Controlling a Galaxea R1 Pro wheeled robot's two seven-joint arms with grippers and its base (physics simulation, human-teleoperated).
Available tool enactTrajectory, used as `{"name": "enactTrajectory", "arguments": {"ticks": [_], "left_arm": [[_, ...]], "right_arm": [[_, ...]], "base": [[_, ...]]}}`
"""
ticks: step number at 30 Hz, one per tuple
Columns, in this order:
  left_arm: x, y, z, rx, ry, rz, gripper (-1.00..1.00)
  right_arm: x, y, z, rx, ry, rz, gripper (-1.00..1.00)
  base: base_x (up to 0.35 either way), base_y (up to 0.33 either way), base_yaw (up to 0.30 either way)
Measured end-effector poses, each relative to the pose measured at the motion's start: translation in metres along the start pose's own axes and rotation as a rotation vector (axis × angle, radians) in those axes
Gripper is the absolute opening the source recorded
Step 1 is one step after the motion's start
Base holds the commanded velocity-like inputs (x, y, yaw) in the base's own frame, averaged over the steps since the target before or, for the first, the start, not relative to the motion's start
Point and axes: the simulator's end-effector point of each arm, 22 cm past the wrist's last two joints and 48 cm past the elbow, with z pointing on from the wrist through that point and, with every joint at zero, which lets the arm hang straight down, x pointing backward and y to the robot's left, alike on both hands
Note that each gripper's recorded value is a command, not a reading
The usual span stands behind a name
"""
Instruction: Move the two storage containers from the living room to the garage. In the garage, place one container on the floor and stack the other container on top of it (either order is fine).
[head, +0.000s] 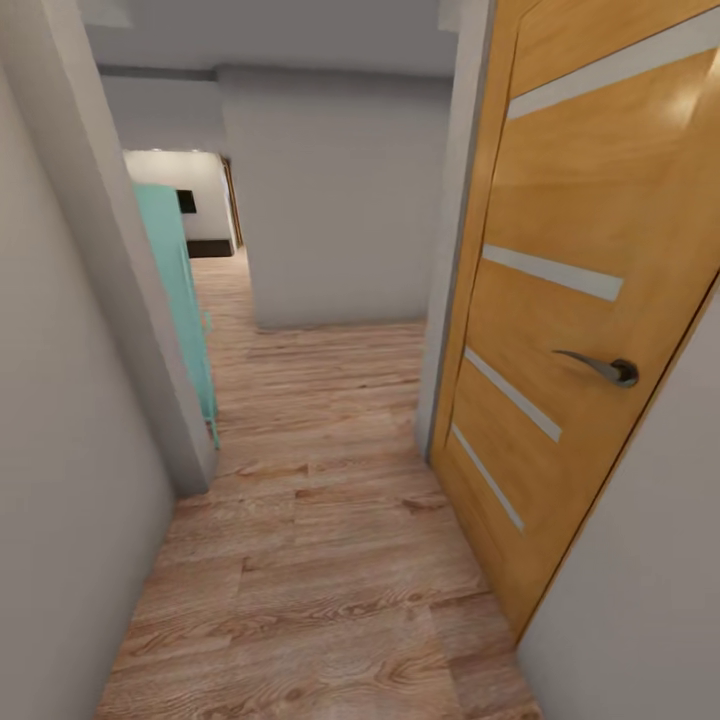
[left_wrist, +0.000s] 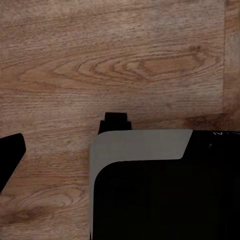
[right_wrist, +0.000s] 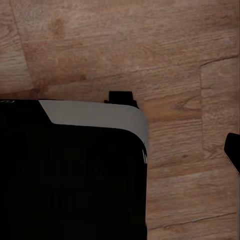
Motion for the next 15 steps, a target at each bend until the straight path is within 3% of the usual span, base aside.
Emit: {"name": "enactTrajectory", "arguments": {"ticks": [15], "left_arm": [[0.0003, -0.0001, 0.0, 0.0, 0.0, 0.0, 1.0]], "right_arm": [[0.0003, 0.003, -0.0001, -0.004, 0.002, -0.001, 1.0]], "base": [[0.264, 0.0, 0.018]]}}
